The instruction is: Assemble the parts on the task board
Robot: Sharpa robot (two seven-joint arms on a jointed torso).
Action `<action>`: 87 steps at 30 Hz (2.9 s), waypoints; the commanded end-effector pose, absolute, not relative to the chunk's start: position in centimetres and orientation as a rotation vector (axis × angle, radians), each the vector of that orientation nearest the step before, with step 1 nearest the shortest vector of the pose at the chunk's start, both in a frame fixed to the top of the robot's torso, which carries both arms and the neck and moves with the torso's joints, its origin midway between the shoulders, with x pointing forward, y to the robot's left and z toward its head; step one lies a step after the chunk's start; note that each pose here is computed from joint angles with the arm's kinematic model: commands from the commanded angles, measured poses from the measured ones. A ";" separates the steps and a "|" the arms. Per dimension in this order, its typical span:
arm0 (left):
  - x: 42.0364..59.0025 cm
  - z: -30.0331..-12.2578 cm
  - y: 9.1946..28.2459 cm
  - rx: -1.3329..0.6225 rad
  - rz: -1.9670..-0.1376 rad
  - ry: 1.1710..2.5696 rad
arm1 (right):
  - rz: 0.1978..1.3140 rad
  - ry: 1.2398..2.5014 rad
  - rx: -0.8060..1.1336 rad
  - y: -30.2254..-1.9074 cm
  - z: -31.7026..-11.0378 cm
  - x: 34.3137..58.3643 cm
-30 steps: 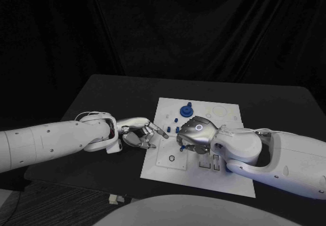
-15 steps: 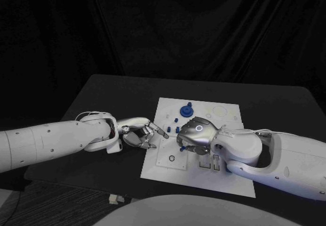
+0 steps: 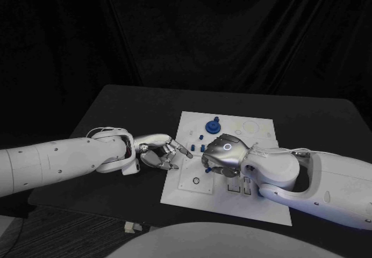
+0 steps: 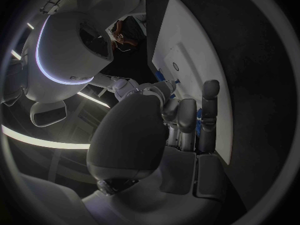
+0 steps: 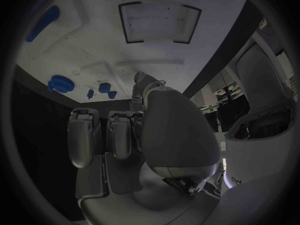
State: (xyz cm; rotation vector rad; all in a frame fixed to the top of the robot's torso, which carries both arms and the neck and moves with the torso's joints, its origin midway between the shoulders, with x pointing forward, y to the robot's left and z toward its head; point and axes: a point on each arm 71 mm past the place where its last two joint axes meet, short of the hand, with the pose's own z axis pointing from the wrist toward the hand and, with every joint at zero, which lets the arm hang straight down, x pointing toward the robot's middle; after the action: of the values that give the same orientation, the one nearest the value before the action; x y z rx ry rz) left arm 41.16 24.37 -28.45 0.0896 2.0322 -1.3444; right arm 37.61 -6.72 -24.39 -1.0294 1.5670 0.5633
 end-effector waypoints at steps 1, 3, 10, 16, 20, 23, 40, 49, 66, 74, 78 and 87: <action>41.1 -28.4 24.2 0.092 -1.368 2.021 | 0.547 1.571 -1.023 -6.8 -24.5 37.6; 41.1 -28.4 24.2 0.092 -1.368 2.021 | 0.546 1.571 -1.023 -6.8 -24.5 37.6; 41.1 -28.4 24.2 0.092 -1.369 2.021 | 0.543 1.574 -1.023 -6.7 -24.6 37.7; 41.1 -28.4 24.2 0.093 -1.370 2.021 | 0.536 1.580 -1.024 -6.7 -24.7 37.7; 41.1 -28.4 24.2 0.093 -1.370 2.022 | 0.534 1.583 -1.026 -6.7 -24.7 37.7; 41.1 -28.4 24.1 0.093 -1.370 2.022 | 0.533 1.585 -1.027 -6.7 -24.8 37.7; 41.1 -28.4 24.2 0.093 -1.371 2.023 | 0.546 1.556 -0.987 -7.5 -24.4 37.8; 41.0 -28.3 24.5 0.087 -1.363 2.023 | 0.529 1.418 -0.879 -10.6 -20.6 39.4; 41.0 -28.3 24.6 0.087 -1.363 2.016 | 0.367 1.522 -0.542 -19.1 -13.2 44.5; 40.9 -28.2 24.5 0.087 -1.364 2.014 | 0.257 1.655 -0.530 -20.9 -14.2 45.6; 40.9 -28.2 24.5 0.088 -1.366 2.013 | 0.260 1.708 -0.505 -21.2 -15.0 45.7; 40.8 -28.2 24.5 0.087 -1.365 2.011 | 0.305 1.808 -0.497 -20.9 -18.0 44.6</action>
State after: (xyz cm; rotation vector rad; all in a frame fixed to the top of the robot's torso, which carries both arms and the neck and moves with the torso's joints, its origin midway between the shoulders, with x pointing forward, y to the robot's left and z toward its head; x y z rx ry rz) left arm 40.90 24.71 -28.30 0.0852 2.0292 -1.3438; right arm 44.74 -20.85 -17.43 -0.5164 1.7489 0.3104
